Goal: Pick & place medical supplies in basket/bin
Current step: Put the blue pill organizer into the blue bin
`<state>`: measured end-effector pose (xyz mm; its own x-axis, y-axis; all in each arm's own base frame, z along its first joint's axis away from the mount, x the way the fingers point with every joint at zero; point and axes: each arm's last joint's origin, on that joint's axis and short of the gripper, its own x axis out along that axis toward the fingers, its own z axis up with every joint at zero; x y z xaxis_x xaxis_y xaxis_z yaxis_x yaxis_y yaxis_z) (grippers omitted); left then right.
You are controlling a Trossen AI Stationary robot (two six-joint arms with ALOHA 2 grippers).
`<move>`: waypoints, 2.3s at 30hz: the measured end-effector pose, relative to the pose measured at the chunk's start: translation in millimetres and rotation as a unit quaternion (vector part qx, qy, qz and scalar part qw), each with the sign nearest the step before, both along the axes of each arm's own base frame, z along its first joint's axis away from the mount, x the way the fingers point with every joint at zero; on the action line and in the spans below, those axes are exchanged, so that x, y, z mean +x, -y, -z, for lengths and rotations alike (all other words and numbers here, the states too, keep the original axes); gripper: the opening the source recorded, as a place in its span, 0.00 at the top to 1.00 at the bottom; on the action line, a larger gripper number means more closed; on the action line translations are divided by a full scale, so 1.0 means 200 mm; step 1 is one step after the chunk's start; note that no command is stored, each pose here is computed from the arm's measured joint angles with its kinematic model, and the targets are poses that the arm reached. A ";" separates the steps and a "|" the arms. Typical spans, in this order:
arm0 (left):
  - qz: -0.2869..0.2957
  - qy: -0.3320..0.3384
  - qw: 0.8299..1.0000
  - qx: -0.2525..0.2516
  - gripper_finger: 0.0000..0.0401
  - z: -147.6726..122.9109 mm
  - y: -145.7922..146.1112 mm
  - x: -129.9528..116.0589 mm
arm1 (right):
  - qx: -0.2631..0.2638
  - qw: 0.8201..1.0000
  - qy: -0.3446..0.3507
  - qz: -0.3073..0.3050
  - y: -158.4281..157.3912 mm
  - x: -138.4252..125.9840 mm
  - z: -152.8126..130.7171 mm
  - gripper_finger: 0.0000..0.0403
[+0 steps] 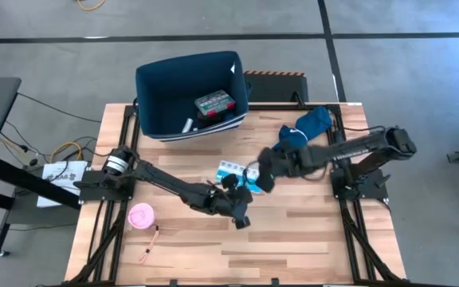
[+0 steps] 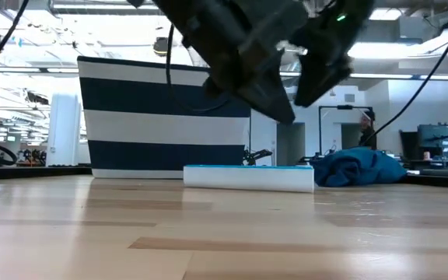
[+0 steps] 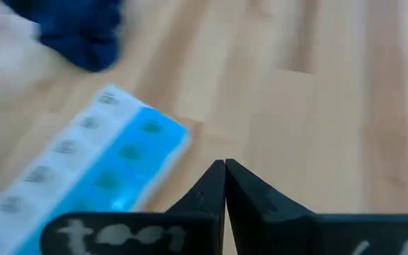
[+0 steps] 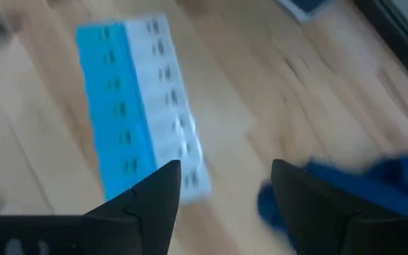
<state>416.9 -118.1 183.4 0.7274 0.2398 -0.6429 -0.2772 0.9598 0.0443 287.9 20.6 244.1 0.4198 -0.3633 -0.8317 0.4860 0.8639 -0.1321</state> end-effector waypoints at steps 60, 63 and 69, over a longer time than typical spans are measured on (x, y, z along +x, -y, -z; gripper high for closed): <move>-0.106 -0.031 0.988 0.106 1.00 0.05 -0.02 -0.31 | 0.251 0.968 -0.007 -0.009 -0.08 0.27 0.38 0.46; -0.090 -0.037 0.989 0.110 1.00 0.08 -0.01 -0.28 | 0.246 0.969 -0.031 0.006 -0.05 0.22 0.34 0.46; -0.086 -0.053 0.986 0.135 1.00 0.08 -0.04 -0.29 | 0.180 0.981 -0.043 0.057 -0.01 0.01 0.09 0.46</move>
